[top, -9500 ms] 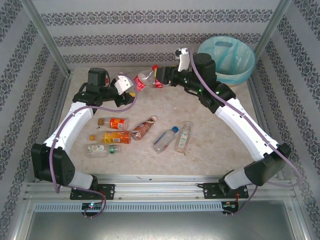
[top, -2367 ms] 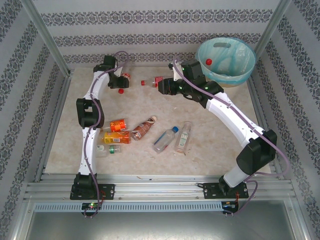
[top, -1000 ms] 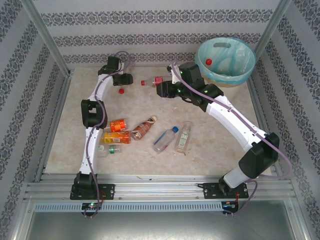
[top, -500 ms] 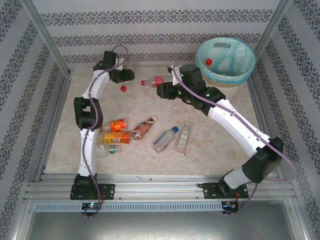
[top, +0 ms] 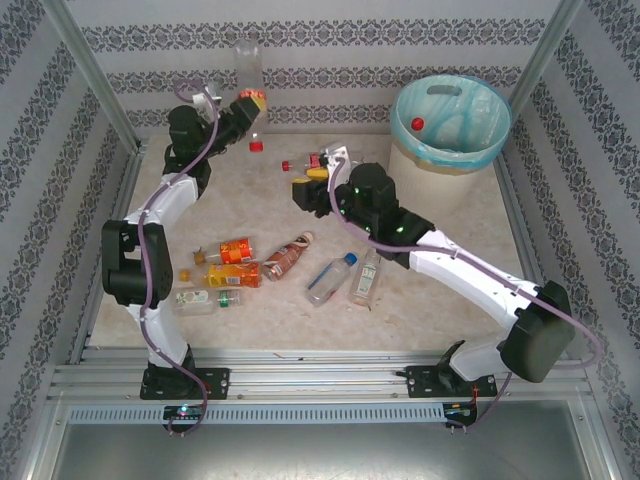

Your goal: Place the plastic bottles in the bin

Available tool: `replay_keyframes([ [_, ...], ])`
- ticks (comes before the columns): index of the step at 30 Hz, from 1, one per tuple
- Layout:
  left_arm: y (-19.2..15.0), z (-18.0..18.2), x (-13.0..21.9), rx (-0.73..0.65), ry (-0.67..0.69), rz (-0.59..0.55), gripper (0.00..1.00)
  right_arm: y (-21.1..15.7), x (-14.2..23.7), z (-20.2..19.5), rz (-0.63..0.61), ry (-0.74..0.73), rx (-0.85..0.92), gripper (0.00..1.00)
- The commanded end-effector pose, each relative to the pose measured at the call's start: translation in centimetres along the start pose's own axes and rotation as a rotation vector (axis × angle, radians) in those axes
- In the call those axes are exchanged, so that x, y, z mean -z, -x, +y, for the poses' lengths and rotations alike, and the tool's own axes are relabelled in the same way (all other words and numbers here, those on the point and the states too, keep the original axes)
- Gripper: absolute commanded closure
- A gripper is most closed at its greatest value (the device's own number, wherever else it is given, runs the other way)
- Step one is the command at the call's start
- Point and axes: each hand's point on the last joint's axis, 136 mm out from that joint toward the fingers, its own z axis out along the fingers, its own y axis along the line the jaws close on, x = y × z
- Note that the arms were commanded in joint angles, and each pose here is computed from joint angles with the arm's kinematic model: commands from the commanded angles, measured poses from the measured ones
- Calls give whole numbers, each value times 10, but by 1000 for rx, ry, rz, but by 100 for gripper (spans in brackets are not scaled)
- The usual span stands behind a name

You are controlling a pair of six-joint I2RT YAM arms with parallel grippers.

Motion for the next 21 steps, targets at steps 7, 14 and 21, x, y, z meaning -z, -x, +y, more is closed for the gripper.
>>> replay_keyframes([
  [7,30,-145,47,55,-219,-341,45,92,18,31,-559,-50,154,48],
  [14,1,-166,65,145,-137,-398,46,118,16,44,-802,-68,240,47],
  [21,-10,-175,76,170,-108,-415,47,122,10,63,-868,-37,265,46],
])
